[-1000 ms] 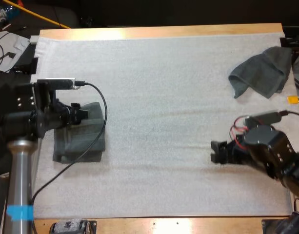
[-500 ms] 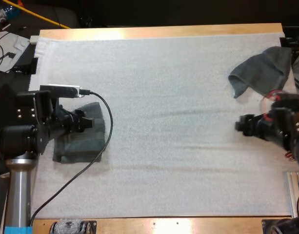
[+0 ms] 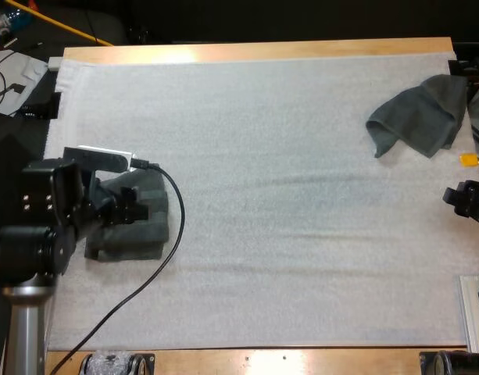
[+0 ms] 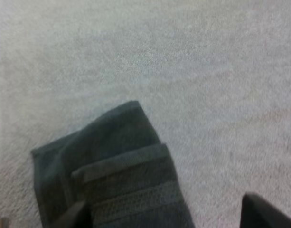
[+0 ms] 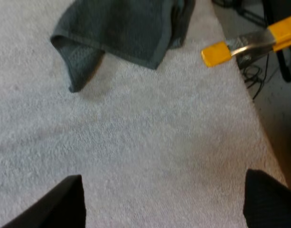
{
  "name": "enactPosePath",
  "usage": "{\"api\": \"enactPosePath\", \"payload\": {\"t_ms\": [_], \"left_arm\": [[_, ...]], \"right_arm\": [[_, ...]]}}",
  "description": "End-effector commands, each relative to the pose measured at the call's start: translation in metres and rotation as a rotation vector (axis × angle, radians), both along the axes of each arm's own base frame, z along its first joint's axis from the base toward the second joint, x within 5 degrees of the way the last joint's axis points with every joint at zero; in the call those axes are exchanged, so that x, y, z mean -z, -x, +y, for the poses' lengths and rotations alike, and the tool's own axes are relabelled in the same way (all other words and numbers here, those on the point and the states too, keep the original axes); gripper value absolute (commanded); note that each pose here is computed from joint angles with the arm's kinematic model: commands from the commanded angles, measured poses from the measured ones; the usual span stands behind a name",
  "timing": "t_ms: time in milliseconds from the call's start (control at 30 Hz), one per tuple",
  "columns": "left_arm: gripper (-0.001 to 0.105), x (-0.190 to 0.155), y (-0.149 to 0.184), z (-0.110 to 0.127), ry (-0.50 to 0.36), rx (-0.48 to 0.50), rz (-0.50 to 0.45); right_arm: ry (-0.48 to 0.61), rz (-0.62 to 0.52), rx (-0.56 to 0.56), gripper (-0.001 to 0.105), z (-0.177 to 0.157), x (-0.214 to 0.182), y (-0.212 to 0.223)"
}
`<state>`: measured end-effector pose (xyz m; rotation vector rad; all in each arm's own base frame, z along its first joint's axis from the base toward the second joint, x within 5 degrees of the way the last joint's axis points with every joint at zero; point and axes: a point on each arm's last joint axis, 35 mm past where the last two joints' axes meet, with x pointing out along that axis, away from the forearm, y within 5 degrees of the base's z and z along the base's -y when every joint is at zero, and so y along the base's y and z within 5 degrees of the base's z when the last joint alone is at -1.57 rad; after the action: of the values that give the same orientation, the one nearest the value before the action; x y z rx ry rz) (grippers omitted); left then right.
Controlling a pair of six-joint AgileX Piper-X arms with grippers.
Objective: Pick towel from pile, fold and stack
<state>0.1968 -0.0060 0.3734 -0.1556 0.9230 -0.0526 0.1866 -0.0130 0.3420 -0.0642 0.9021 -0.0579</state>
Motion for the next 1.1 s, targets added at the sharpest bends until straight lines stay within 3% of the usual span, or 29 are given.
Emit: {"api": "enactPosePath", "payload": {"t_ms": [0, 700, 800, 867, 1067], "left_arm": [[0.061, -0.009, 0.011, 0.000, -0.013, 0.000, -0.040], [0.061, -0.053, 0.140, 0.004, -0.066, -0.027, -0.377], [0.061, -0.052, 0.161, 0.004, -0.072, -0.030, -0.416], [0.061, -0.046, 0.154, 0.004, -0.057, -0.024, -0.398], [0.061, -0.017, 0.198, 0.004, -0.052, -0.021, -0.461]], "right_arm": [[0.025, -0.027, -0.021, 0.067, 0.000, -0.007, 0.012], [0.094, -0.278, -0.085, 0.066, 0.008, -0.045, 0.123], [0.095, -0.312, -0.086, 0.066, 0.009, -0.046, 0.142], [0.099, -0.314, -0.077, 0.066, 0.009, -0.047, 0.137], [0.098, -0.370, -0.080, 0.066, 0.011, -0.044, 0.177]]}}
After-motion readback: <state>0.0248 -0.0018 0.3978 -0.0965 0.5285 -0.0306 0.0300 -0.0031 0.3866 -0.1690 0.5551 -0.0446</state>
